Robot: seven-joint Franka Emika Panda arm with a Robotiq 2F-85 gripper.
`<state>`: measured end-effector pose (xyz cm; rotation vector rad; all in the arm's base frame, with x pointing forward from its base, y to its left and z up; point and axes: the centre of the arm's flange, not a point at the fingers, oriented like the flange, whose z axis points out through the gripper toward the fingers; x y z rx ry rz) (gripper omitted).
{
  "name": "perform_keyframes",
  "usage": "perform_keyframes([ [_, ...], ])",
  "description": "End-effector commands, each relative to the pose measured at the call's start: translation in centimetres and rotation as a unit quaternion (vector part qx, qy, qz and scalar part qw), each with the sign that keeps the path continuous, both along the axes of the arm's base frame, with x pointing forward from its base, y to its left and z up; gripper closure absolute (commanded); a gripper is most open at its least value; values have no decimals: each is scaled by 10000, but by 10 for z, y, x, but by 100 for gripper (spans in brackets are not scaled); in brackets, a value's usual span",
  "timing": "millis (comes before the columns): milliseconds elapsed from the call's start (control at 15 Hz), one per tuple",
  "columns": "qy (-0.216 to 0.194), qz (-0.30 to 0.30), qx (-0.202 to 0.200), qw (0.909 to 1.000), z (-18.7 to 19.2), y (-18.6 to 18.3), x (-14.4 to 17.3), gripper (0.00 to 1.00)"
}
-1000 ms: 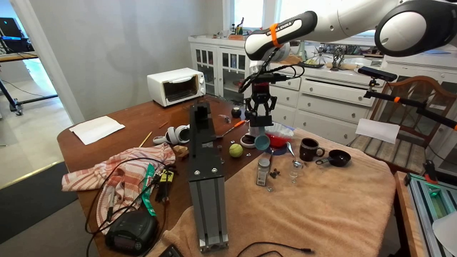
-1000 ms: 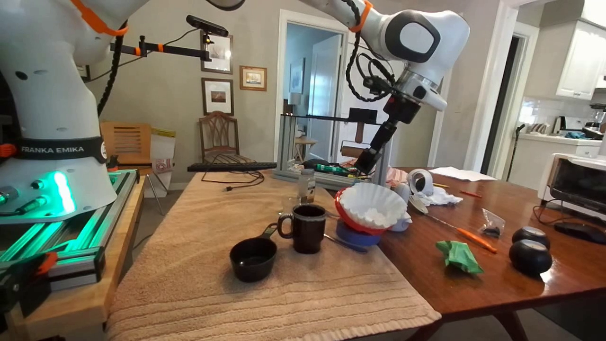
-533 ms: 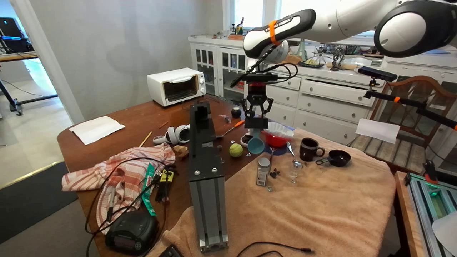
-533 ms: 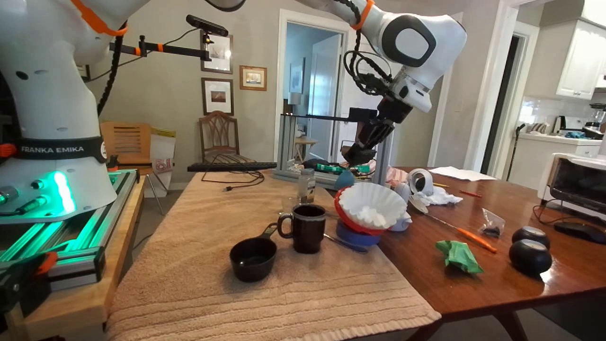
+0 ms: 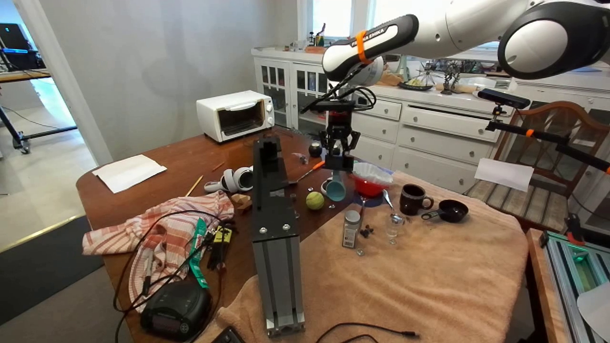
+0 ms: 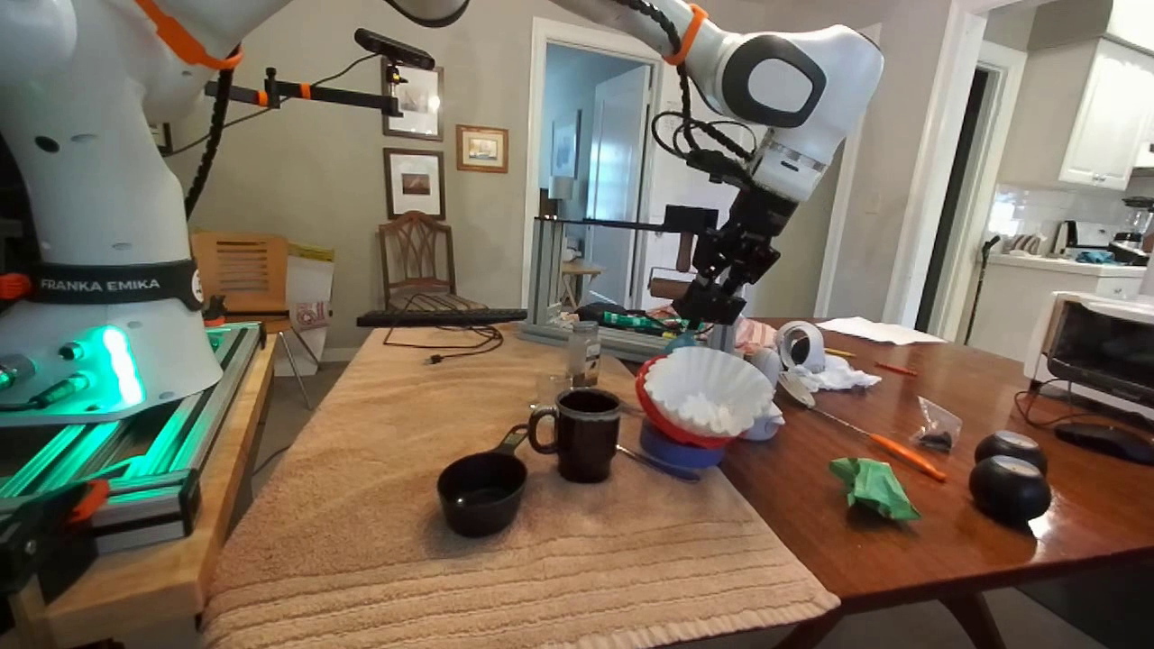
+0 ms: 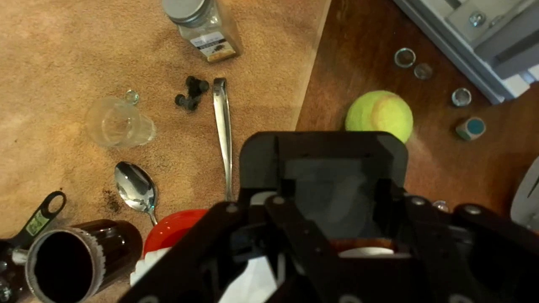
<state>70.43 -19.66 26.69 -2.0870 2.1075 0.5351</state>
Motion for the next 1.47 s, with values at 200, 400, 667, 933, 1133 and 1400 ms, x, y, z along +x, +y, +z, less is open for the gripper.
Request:
perform_keyframes([
  [200, 481, -1265, -648, 9887, -12, 10, -2, 78],
  [400, 604, -1549, -675, 9838, -14, 23, 2, 78],
  [667, 762, -1977, -817, 9739, -15, 38, 9, 78],
  [933, 901, -2346, -1050, 9622, -20, 43, 12, 78],
  [1133, 823, -2526, -1156, 9571, -25, 46, 17, 78],
  [1400, 677, -2606, -1087, 9569, -34, 47, 29, 78],
])
